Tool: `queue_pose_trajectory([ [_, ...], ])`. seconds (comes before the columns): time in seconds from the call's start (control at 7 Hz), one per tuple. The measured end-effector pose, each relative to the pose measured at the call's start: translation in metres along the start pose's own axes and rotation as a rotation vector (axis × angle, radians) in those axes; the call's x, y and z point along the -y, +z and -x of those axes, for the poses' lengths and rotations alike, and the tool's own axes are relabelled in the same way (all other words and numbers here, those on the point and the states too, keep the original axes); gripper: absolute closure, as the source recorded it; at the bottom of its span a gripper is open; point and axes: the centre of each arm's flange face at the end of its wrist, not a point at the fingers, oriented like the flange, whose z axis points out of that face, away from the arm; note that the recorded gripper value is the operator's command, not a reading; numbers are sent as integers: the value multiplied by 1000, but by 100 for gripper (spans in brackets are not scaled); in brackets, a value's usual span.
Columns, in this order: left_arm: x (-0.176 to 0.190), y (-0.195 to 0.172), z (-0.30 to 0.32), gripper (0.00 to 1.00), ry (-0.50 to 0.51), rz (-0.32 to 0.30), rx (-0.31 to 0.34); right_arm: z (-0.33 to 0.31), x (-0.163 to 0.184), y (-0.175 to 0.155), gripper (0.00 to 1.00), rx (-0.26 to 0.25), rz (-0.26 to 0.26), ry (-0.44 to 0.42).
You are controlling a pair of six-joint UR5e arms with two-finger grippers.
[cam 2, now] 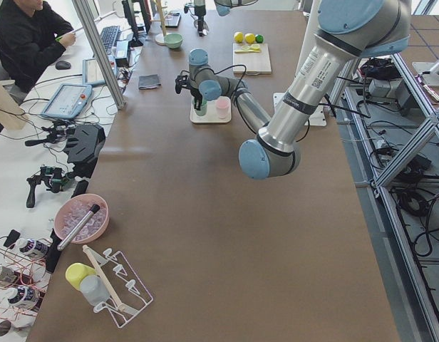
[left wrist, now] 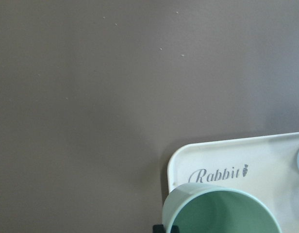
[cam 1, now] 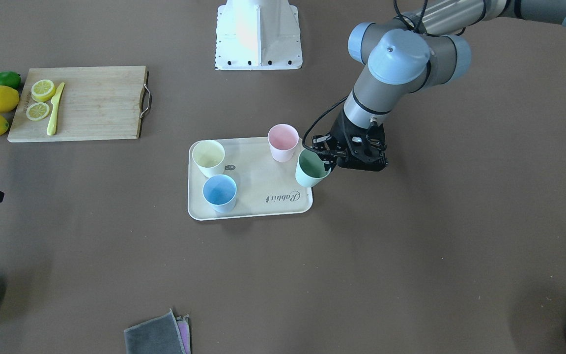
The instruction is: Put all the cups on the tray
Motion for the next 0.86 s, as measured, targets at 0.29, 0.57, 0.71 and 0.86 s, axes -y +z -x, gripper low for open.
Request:
queue_pose_trajectory([
  [0.29,-4,18,-26,100,-8,-5,11,-22,-9,5,0,-29,5,-11],
  [0.57,-2,34,-42,100,-12,-21,30,-42,-22,10,0,-41,13,-5],
  [0.71,-4,40,-46,100,-7,-29,39,-53,-28,11,0,-46,19,0],
  [0.86,-6,43,-47,87,-3,-37,45,-60,-31,12,0,-49,21,2],
])
